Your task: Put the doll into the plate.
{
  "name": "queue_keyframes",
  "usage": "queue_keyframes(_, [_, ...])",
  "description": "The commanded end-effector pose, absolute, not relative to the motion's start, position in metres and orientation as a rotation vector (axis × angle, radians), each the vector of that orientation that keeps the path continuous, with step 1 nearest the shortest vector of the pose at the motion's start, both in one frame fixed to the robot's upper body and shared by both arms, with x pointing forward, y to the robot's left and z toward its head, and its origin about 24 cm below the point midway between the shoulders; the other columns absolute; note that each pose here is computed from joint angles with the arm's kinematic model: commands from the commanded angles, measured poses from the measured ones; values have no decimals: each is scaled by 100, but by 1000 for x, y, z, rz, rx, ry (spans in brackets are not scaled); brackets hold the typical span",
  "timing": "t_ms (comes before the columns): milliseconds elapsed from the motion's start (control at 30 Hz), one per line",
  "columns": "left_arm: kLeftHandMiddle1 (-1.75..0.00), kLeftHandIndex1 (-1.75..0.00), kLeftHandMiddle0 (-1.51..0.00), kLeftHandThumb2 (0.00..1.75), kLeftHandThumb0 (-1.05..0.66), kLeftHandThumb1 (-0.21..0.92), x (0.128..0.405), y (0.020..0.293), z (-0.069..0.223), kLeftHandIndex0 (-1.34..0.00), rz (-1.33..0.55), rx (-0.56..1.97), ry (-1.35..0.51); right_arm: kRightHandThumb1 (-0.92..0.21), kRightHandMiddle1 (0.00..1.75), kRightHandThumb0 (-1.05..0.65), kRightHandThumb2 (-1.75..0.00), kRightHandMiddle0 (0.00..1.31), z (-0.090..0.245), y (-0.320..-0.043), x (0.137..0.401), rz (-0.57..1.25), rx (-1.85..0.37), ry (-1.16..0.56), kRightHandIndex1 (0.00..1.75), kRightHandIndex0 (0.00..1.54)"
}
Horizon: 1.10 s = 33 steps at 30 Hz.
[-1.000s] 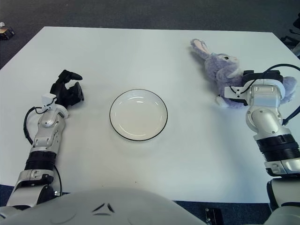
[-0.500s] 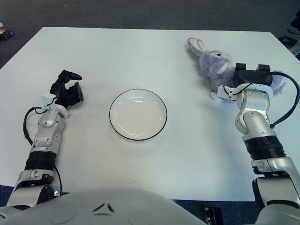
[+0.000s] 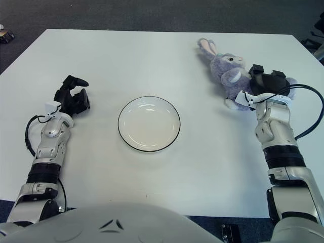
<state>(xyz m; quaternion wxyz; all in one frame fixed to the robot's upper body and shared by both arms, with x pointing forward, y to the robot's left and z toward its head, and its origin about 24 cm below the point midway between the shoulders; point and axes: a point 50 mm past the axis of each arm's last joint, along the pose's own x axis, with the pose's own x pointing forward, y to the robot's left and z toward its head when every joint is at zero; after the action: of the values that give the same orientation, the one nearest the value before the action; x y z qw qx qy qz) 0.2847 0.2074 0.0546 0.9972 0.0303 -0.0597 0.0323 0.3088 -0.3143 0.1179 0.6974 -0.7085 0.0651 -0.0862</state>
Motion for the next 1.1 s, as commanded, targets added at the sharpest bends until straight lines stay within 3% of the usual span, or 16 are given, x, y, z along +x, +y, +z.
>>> queue_keyframes(0, [-175, -175, -107, 97, -40, 59, 277, 206, 35, -40, 66, 48, -42, -7, 175, 0, -146, 69, 97, -311, 308, -98, -1529, 135, 132, 88])
queue_keyframes(333, [-175, -175, -105, 94, -40, 61, 277, 206, 34, -38, 59, 48, -37, 0, 175, 0, -160, 65, 94, -305, 318, -110, -1466, -41, 152, 91])
queue_keyframes(500, [-175, -175, -104, 94, -39, 62, 278, 206, 33, -38, 57, 49, -32, 1, 175, 0, -163, 64, 108, -281, 326, -118, -1452, -190, 158, 90])
queue_keyframes(1067, [-175, -175, -104, 91, -39, 63, 280, 202, 33, -37, 37, 59, -39, -8, 175, 0, -158, 56, 118, -249, 348, -55, -1435, -415, 169, 81])
